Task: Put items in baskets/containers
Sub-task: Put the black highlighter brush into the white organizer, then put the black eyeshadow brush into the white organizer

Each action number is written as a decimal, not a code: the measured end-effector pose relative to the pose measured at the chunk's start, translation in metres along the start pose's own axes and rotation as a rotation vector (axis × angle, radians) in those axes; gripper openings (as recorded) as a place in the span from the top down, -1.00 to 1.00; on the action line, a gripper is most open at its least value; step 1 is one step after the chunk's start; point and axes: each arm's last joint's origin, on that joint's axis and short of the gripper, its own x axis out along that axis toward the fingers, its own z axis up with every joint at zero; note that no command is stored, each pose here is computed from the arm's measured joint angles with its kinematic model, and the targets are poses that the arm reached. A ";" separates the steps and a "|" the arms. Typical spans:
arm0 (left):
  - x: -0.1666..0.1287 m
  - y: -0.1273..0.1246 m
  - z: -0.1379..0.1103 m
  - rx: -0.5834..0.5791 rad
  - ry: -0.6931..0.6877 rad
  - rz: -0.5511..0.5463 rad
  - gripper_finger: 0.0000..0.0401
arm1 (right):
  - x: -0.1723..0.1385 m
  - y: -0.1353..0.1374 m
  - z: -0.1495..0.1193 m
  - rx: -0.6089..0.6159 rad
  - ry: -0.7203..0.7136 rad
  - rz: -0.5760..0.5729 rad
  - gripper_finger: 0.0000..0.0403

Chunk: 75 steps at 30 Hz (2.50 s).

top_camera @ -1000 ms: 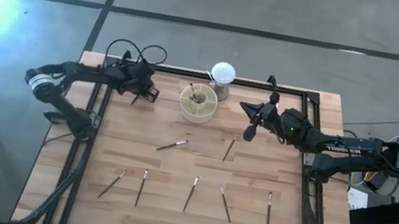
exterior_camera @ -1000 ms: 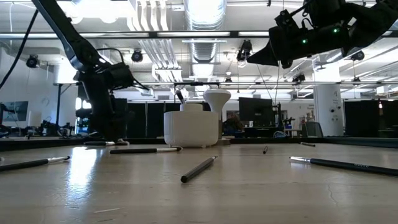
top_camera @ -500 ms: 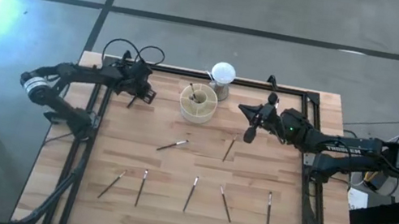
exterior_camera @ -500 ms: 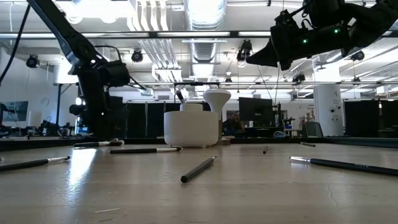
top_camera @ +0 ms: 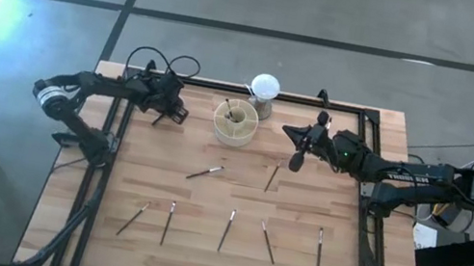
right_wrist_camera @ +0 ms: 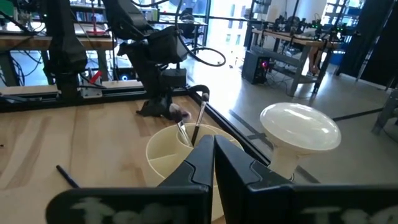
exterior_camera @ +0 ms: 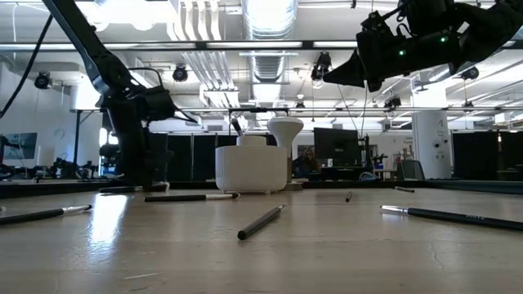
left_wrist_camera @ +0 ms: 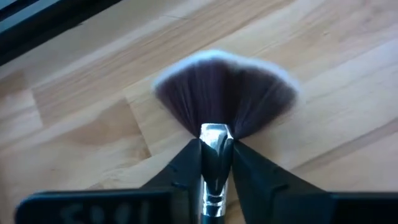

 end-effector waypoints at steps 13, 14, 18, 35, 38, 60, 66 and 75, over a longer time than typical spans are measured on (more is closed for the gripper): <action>-0.036 -0.003 0.006 0.031 -0.135 -0.056 0.87 | 0.000 0.000 0.000 -0.007 -0.002 0.000 0.96; -0.042 -0.003 0.007 0.028 -0.160 -0.067 0.87 | 0.000 0.000 0.000 -0.006 -0.002 0.000 0.96; -0.069 -0.008 0.011 0.009 -0.283 -0.141 0.87 | 0.000 0.000 0.000 -0.007 -0.002 0.000 0.96; -0.112 -0.037 -0.013 -0.005 -0.882 -0.631 0.86 | 0.000 0.000 0.000 -0.007 -0.001 -0.001 0.96; -0.112 -0.038 -0.020 -0.051 -0.985 -0.706 0.86 | 0.000 0.000 0.000 -0.007 -0.001 -0.001 0.96; -0.101 -0.088 0.048 -0.028 -1.109 -0.834 0.90 | 0.000 0.000 0.000 -0.007 -0.005 -0.001 0.96; -0.081 -0.111 0.058 0.024 -1.062 -0.842 0.91 | 0.000 0.000 0.000 -0.007 -0.005 -0.001 0.96; -0.066 -0.120 0.055 0.062 -1.038 -0.825 1.00 | 0.000 0.000 0.000 -0.008 -0.004 -0.001 0.96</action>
